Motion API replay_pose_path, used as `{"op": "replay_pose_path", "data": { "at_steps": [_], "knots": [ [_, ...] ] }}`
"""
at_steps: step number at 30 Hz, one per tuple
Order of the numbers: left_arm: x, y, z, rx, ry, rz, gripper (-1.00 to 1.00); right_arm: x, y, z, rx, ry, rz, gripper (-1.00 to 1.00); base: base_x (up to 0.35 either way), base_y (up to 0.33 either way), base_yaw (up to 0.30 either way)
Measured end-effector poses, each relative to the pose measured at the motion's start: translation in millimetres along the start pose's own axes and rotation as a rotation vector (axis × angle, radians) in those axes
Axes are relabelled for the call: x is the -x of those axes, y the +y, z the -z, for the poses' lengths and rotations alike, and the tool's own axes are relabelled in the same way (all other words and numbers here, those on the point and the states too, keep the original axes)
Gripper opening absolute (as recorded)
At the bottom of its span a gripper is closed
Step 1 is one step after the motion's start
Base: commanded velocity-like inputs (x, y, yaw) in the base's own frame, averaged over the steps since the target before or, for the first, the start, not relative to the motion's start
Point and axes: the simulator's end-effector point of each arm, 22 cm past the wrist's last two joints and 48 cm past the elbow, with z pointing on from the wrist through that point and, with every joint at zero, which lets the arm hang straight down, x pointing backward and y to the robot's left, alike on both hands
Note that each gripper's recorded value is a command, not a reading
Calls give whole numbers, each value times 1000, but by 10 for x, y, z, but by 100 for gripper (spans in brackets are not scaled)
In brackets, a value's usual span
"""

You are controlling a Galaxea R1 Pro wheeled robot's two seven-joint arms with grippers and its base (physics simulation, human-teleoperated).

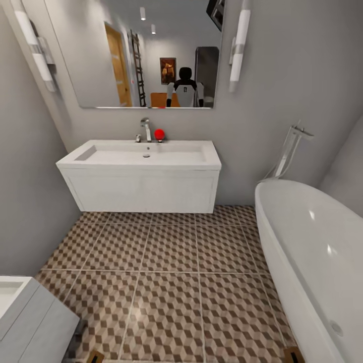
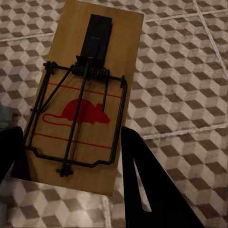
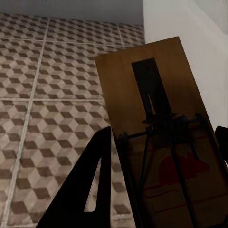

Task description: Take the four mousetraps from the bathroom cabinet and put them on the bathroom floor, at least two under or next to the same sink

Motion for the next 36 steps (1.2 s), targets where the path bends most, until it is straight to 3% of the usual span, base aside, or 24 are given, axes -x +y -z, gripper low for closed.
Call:
{"op": "replay_pose_path", "data": {
  "at_steps": [20,36],
  "knots": [
    [1,0,-1,0,0,0,-100,0,1,0,0,0,0,-100,322,0,0],
    [0,0,-2,0,0,0,-100,-1,5,-1,1,0,0,-100,147,0,0]
  ]
}}
